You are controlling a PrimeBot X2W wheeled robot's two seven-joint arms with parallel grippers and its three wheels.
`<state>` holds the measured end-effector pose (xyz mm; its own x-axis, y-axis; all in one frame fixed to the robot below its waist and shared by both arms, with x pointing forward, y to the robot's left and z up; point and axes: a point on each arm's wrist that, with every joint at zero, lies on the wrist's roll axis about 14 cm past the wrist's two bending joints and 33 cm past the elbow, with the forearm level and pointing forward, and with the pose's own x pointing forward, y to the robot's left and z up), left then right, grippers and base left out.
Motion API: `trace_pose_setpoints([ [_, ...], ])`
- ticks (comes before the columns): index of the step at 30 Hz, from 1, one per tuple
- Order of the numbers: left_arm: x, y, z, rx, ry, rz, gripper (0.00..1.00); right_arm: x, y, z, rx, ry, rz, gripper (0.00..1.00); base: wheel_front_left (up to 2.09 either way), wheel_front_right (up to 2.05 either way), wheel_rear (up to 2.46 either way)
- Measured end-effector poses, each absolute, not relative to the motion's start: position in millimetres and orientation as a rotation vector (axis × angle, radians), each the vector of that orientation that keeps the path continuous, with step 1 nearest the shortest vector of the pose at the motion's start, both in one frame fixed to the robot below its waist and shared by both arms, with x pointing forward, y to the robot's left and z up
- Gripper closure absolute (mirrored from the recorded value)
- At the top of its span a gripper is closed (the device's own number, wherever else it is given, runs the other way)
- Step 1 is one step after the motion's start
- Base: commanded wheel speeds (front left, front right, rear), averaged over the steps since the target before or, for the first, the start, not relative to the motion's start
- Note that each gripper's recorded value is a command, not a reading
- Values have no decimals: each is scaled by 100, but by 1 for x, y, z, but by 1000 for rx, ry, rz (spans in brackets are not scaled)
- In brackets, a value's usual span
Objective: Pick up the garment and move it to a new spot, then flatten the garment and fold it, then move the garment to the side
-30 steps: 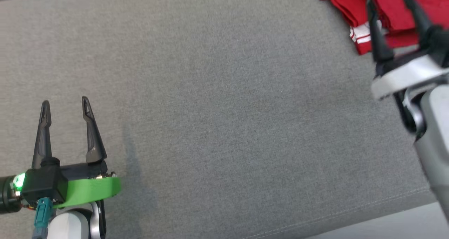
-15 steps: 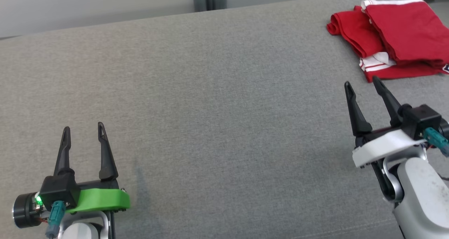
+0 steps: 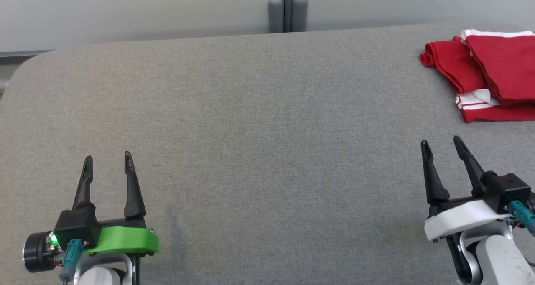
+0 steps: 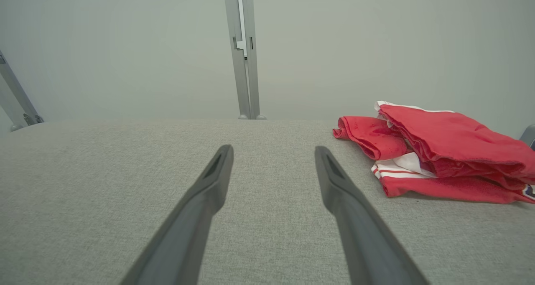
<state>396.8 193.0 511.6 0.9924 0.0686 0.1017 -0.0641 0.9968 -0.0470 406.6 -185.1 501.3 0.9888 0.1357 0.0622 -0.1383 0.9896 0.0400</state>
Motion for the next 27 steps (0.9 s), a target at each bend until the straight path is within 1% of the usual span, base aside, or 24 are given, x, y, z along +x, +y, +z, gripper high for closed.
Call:
trace_pose_setpoints([
  [10,391,195,512,-52,-101,57,0,394,-180,499,47,-54,125,0,0,0,0],
  [26,391,196,508,-54,-90,61,0,393,-182,499,50,-57,111,0,0,0,0],
  [27,391,197,506,-54,-84,62,100,393,-182,497,51,-52,111,100,0,0,0],
])
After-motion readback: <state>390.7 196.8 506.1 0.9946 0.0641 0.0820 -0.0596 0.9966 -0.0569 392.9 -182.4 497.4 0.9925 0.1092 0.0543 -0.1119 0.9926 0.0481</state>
